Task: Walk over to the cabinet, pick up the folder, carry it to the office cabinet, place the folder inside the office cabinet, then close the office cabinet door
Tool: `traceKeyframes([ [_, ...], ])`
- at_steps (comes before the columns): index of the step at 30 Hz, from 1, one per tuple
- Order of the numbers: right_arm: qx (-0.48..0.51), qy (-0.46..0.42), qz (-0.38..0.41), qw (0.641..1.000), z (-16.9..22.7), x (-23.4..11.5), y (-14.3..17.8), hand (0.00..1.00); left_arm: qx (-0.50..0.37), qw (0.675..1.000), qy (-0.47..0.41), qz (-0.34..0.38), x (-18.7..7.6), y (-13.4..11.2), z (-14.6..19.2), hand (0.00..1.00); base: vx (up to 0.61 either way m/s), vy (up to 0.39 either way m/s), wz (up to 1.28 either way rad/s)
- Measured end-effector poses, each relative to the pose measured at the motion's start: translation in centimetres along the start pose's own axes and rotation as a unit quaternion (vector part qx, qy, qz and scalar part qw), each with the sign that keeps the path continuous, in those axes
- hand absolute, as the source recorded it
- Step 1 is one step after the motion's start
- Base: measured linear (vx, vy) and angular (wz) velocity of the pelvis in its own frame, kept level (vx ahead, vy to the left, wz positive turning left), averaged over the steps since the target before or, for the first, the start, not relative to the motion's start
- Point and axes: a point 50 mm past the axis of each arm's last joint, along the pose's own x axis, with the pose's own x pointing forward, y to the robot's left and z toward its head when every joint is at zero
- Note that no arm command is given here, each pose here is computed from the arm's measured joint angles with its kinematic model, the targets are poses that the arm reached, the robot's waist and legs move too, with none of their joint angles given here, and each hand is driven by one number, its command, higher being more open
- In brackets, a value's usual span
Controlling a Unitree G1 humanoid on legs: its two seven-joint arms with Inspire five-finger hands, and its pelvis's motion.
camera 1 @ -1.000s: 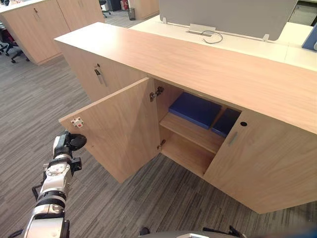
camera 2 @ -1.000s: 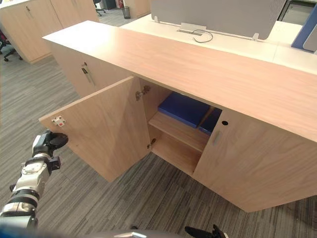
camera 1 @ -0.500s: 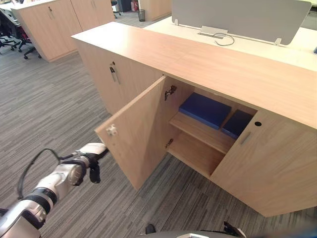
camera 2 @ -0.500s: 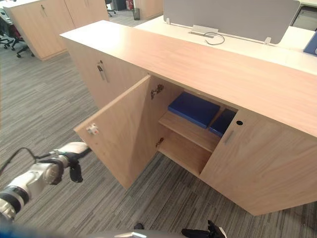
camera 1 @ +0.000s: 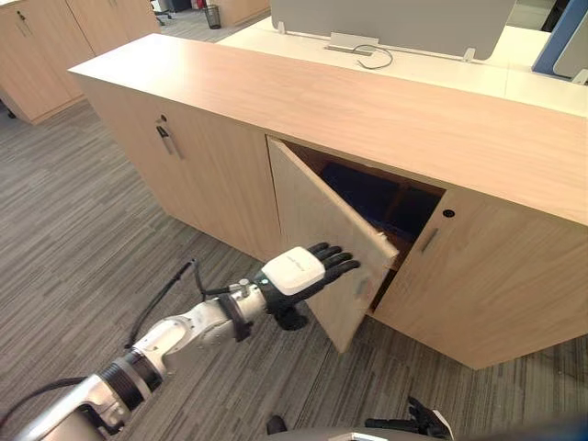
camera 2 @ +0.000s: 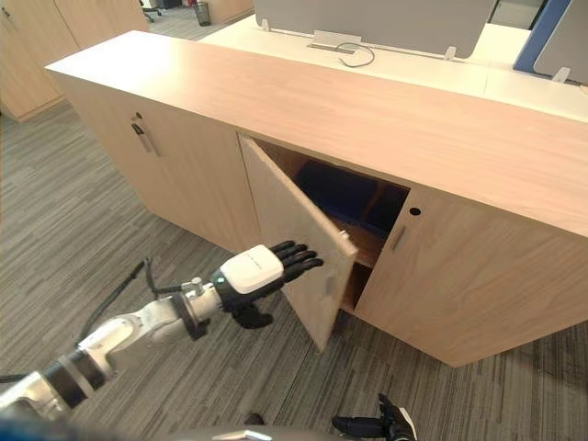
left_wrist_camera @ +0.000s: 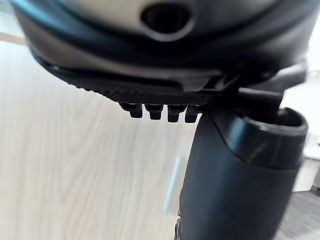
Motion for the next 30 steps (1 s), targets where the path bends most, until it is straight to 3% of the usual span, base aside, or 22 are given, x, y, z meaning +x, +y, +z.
traceKeyframes([
  [5, -0.014, 0.001, -0.003, 1.000, 0.1, 0.1, 0.0, 1.00, -0.042, 0.998, -0.045, -0.002, 1.4, -1.8, 2.8, 1.00, -0.01, -0.002, 0.00],
  [10, -0.015, -0.002, -0.002, 1.000, 0.3, 0.1, 0.5, 1.00, -0.126, 0.987, 0.031, -0.099, 1.0, -8.8, 2.2, 1.00, -0.07, -0.008, -0.03],
  [13, -0.013, -0.001, 0.001, 1.000, 0.2, 0.1, 1.1, 1.00, -0.156, 0.964, 0.122, -0.177, -1.3, -13.3, 0.9, 1.00, -0.06, -0.024, -0.15],
  [15, -0.023, -0.008, 0.006, 1.000, 0.4, 0.1, 1.7, 1.00, -0.185, 0.924, 0.219, -0.253, -5.4, -17.6, 0.7, 1.00, -0.01, -0.019, -0.37],
  [16, -0.024, -0.008, 0.008, 1.000, 0.5, 0.1, 1.8, 1.00, -0.194, 0.910, 0.245, -0.271, -6.6, -18.6, 0.8, 1.00, 0.02, -0.034, -0.38],
  [18, -0.019, -0.011, 0.012, 1.000, 0.6, 0.1, 2.2, 1.00, -0.280, 0.825, 0.408, -0.274, -11.4, -21.3, 0.8, 1.00, 0.02, -0.099, -0.32],
  [19, -0.014, -0.012, 0.010, 1.000, 0.7, 0.1, 2.1, 1.00, -0.312, 0.795, 0.457, -0.248, -12.2, -21.4, 0.5, 1.00, 0.02, -0.162, -0.16],
  [20, -0.009, -0.011, 0.008, 1.000, 0.6, 0.1, 2.1, 1.00, -0.347, 0.753, 0.522, -0.199, -13.3, -21.2, -0.4, 1.00, 0.02, -0.166, -0.19],
  [21, -0.002, -0.007, 0.006, 1.000, 0.5, 0.1, 2.0, 1.00, -0.400, 0.675, 0.610, -0.110, -15.1, -20.8, -1.5, 1.00, 0.01, -0.162, -0.30],
  [22, 0.001, -0.006, 0.005, 1.000, 0.4, 0.1, 1.9, 1.00, -0.419, 0.643, 0.636, -0.080, -15.9, -20.9, -1.5, 1.00, 0.03, -0.127, -0.54],
  [23, 0.008, -0.006, 0.002, 1.000, 0.5, 0.1, 1.8, 1.00, -0.465, 0.567, 0.680, -0.013, -17.6, -21.2, -1.1, 1.00, 0.05, -0.084, -0.58],
  [24, 0.019, -0.006, -0.002, 1.000, 0.5, 0.1, 1.7, 1.00, -0.510, 0.485, 0.709, 0.046, -19.0, -21.8, -0.2, 1.00, 0.05, -0.049, -0.58],
  [25, 0.024, -0.005, -0.005, 1.000, 0.5, 0.1, 1.5, 1.00, -0.535, 0.445, 0.714, 0.074, -19.3, -22.1, 0.4, 1.00, 0.01, 0.040, -0.68],
  [26, 0.031, -0.003, -0.010, 0.999, 0.6, 0.2, 0.9, 1.00, -0.576, 0.378, 0.715, 0.121, -19.3, -22.8, 1.5, 1.00, -0.01, 0.089, -0.64],
  [27, 0.032, -0.002, -0.013, 0.999, 0.6, 0.2, 0.5, 1.00, -0.592, 0.348, 0.714, 0.138, -19.4, -23.1, 2.3, 1.00, 0.04, 0.178, -0.74],
  [28, 0.030, 0.003, -0.010, 1.000, 0.9, 0.4, 0.4, 1.00, -0.612, 0.296, 0.715, 0.162, -19.9, -23.7, 3.5, 1.00, 0.08, 0.124, -0.41],
  [30, 0.039, 0.016, 0.003, 0.999, 0.4, 0.4, 1.4, 1.00, -0.618, 0.261, 0.718, 0.187, -20.7, -23.9, 4.1, 1.00, 0.12, 0.051, -0.17],
])
